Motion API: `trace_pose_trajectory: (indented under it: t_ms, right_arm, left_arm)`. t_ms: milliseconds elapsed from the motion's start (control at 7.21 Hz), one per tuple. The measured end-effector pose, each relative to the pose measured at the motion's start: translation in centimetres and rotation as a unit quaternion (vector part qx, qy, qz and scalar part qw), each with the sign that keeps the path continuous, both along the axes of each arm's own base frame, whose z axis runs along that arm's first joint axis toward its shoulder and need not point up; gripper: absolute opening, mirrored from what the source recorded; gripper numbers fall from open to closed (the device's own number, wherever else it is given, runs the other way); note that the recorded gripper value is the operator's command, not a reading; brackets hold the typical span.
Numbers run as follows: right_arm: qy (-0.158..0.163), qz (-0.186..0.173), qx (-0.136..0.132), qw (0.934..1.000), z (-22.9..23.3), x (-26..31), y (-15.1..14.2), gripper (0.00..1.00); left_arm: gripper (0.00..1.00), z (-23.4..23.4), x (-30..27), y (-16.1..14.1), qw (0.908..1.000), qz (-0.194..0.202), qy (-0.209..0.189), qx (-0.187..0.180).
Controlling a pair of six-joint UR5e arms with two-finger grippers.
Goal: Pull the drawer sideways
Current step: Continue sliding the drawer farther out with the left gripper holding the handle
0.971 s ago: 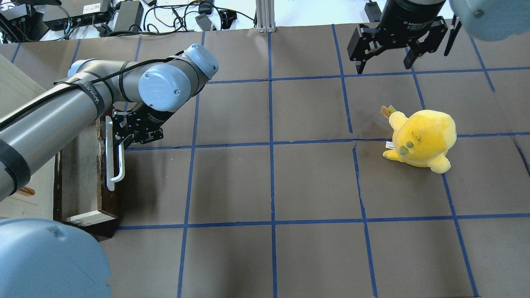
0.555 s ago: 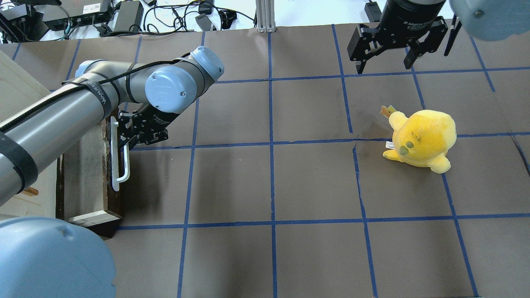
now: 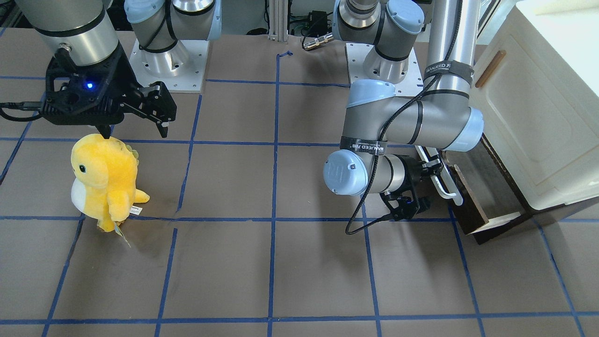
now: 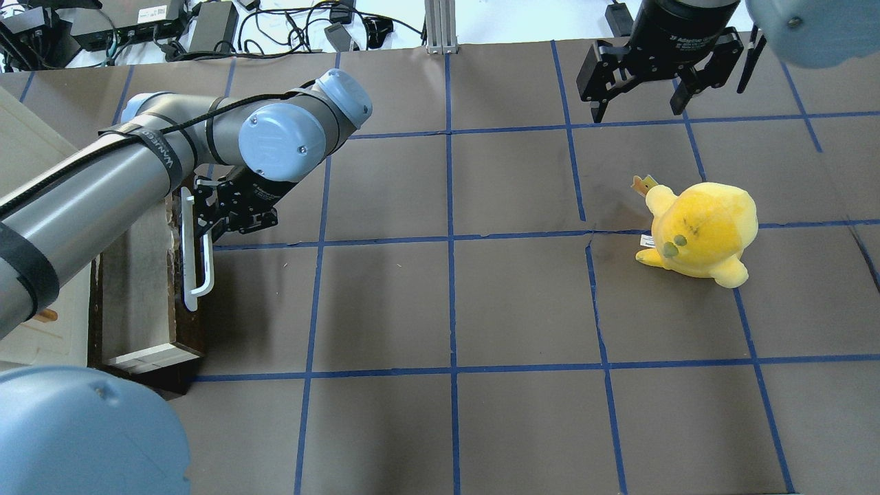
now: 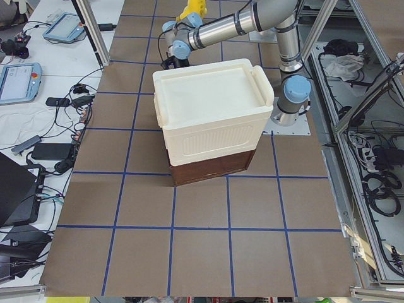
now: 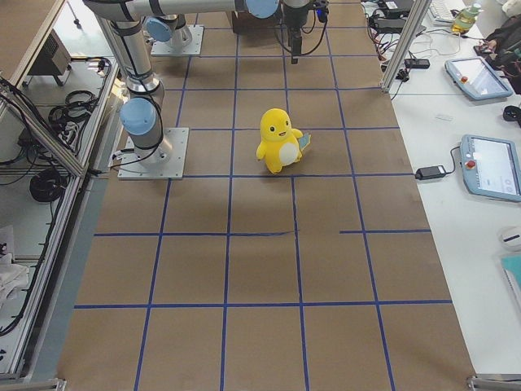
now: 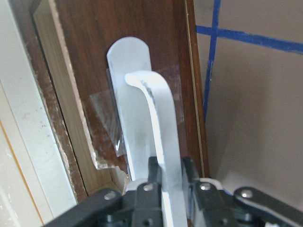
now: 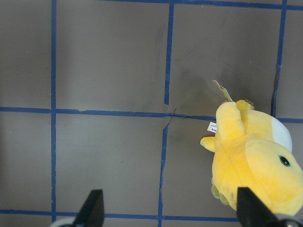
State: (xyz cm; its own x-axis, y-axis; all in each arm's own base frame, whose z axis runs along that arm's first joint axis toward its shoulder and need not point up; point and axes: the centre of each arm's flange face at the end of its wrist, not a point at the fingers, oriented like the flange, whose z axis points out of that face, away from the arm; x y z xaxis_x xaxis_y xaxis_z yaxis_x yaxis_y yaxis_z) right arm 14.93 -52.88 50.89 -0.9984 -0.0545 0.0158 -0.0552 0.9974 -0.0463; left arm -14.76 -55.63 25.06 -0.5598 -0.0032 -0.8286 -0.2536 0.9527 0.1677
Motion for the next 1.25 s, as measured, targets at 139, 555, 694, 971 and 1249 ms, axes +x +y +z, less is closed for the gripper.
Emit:
trace_pose_trajectory:
  t_ms: [139,555,694,971,1249]
  right_arm:
    - [0.0,0.0,0.0,1.0,0.0,0.0,0.0,1.0]
    - [0.0,0.0,0.0,1.0,0.0,0.0,0.0,1.0]
    - [0.0,0.0,0.0,1.0,0.0,0.0,0.0,1.0]
    - [0.0,0.0,0.0,1.0,0.0,0.0,0.0,1.0]
    - [0.0,0.0,0.0,1.0,0.0,0.0,0.0,1.0]
  left_arm:
    - [0.0,0.2,0.0,-0.2,1.0,0.0,0.0,0.002]
    - [0.0,-0.5,-0.1,-0.1,1.0,0.004,-0.003,0.004]
    - [0.0,-0.7,-0.3,-0.1,1.0,0.005,-0.004,0.005]
    - [0.0,-1.2,-0.5,-0.2,1.0,0.006,-0.004,0.005]
    - [0.0,-1.3,-1.0,-0.3,1.0,0.006,-0.003,0.002]
